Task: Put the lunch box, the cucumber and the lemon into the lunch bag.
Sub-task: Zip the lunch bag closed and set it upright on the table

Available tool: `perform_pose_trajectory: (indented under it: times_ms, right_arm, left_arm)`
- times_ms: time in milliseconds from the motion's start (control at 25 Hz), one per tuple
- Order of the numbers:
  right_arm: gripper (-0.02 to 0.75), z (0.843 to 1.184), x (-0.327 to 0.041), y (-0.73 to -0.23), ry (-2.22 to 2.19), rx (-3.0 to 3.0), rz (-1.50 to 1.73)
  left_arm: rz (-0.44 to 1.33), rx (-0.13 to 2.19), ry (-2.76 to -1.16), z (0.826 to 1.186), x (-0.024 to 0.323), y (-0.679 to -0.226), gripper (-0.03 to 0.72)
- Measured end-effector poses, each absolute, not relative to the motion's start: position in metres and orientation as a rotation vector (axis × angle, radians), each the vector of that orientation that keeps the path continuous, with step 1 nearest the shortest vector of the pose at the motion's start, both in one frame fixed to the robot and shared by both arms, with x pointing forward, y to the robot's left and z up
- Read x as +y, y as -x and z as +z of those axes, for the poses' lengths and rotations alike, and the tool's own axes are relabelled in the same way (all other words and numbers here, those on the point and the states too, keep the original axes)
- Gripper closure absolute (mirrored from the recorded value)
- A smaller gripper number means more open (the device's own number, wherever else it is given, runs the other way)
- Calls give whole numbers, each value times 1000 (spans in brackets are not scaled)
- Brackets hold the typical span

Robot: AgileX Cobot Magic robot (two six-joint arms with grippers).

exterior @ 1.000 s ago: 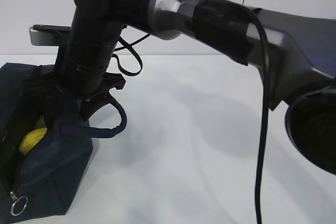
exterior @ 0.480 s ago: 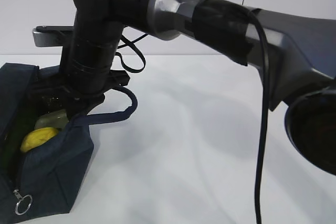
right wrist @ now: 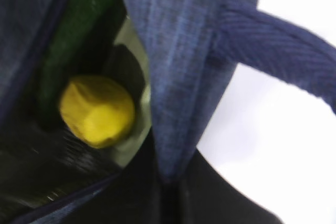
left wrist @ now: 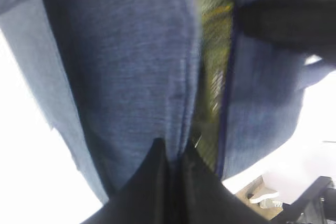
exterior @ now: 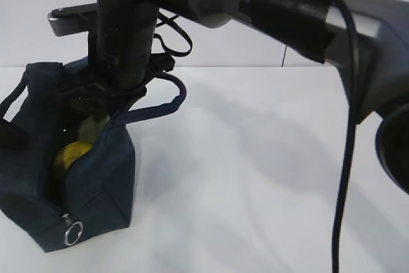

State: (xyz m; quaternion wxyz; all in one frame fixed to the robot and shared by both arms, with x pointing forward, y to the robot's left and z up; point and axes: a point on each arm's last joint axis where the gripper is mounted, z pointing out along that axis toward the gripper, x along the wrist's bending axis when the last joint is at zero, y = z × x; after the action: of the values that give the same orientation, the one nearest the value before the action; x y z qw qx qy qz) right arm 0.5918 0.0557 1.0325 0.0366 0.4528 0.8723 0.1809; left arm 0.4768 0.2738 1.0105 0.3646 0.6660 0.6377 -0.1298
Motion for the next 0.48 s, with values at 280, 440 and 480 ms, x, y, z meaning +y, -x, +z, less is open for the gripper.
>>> perform_pose_trajectory:
  times_ms: [280, 440, 480]
  right_arm:
    - [738, 1058, 43, -588, -1351, 2619, 563]
    - [738, 1049, 30, -586, -1376, 2627, 473]
    - [738, 1045, 25, -587, -1386, 2627, 442]
  left_arm:
    - [-320, 1565, -1700, 1026, 261, -486, 681]
    - [-317, 1510, -1714, 1043, 255, -495, 681]
    - [-332, 1504, -1716, 1046, 253, -499, 681]
